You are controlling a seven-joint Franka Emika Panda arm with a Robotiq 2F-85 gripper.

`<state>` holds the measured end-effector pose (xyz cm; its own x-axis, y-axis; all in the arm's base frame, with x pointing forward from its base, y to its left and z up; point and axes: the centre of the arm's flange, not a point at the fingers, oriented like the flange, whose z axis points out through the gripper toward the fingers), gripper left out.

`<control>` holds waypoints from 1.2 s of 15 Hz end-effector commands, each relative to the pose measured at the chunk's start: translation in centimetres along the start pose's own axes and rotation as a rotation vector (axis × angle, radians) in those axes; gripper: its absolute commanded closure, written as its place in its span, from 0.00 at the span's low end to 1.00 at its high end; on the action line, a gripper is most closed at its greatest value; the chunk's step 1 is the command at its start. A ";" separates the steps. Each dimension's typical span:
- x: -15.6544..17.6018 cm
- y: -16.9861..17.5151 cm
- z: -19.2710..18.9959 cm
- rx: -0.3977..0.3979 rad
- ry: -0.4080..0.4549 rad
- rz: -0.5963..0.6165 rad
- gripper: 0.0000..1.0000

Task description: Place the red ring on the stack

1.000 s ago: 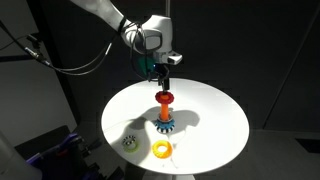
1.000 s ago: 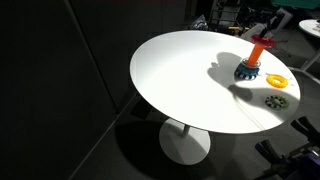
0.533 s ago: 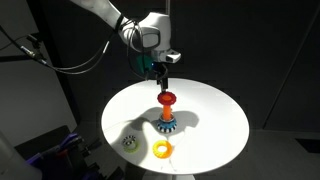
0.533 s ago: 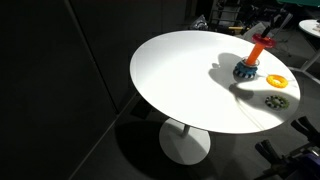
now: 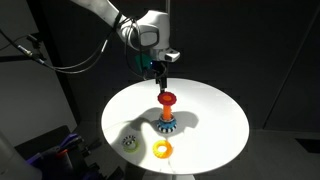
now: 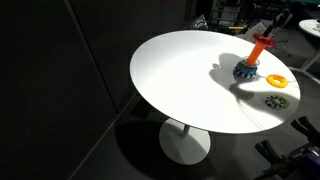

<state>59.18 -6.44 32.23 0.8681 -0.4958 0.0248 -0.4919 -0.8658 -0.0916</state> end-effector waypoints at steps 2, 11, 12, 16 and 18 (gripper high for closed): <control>-0.6 0.4 -0.8 0.000 -0.017 -0.004 0.00; -0.3 0.7 0.8 -0.011 -0.043 -0.004 0.00; -0.3 0.7 0.9 -0.013 -0.046 -0.004 0.00; -0.7 0.9 0.3 -0.006 -0.040 -0.008 0.00; -0.9 1.0 0.0 -0.006 -0.040 -0.013 0.00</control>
<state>58.77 -6.46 31.07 0.8683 -0.4959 -0.0100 -0.4951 -0.8654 -0.0773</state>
